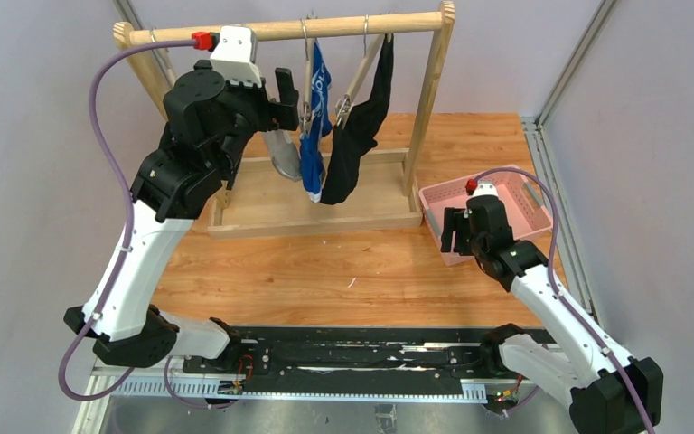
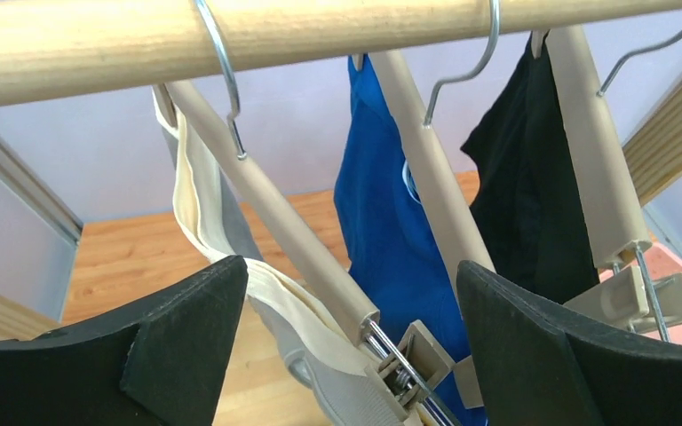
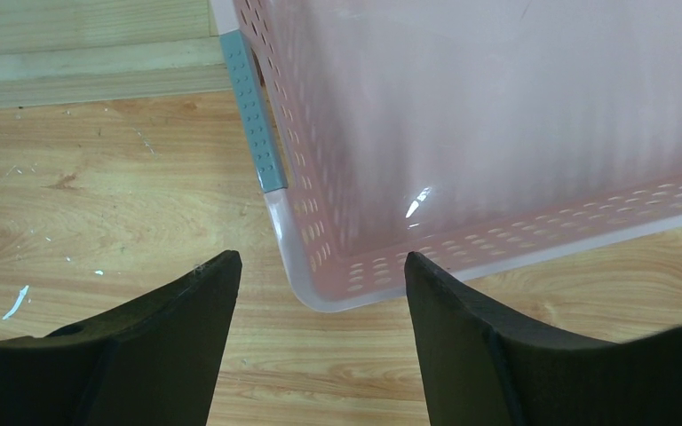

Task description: Remove the underwear clipped to the hanger

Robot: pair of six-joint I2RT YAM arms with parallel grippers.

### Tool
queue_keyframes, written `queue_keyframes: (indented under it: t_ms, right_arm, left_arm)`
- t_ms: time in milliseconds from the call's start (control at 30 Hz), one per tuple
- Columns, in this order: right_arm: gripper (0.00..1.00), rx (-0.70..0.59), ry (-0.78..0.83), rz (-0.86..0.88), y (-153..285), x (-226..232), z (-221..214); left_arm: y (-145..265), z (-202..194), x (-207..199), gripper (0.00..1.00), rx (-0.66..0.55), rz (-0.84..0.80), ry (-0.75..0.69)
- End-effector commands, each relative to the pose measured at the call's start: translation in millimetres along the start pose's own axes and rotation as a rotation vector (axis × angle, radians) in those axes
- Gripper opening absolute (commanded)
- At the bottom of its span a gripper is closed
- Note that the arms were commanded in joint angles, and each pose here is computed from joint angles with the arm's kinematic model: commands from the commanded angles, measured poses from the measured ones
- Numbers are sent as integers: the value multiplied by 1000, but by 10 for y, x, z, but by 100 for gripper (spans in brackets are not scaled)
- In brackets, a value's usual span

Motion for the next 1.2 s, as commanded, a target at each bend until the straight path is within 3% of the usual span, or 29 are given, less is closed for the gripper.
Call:
queue_keyframes:
  t_ms: [0,367,667,833,900,967,1167]
  right_arm:
    - [69,29,8,0,-16,-3,-103]
    - [68,47,2,5,-27,-4,-152]
    - [68,66,-2,9,-48,6,-185]
    - [68,76,-10,16,-55,16,-209]
    - [67,77,-11,21,-53,25,-205]
    - [67,76,-12,22,-55,31,-193]
    - [66,75,-12,27,-59,58,-157]
  left_arm:
    - [55,215,109,98,-104,36,49]
    - [-128,73,238,100,-37,140,24]
    - [-203,49,392,74,-32,178,55]
    - [-246,-18,443,70,-16,170,75]
    - [-253,-33,456,61,-14,175,80]
    - [-260,-49,457,58,-12,175,79]
    - [-274,-75,458,55,-11,174,74]
Point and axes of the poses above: each gripper's point midway between its finger pads, its own y axis back along the fingers, its own x axis along the line the jaws close on, z = x × y, the point moved 6 cm from there along y, back along the fingers, and after that the axes turned 9 degrees about -y, right-handed, at the moved point
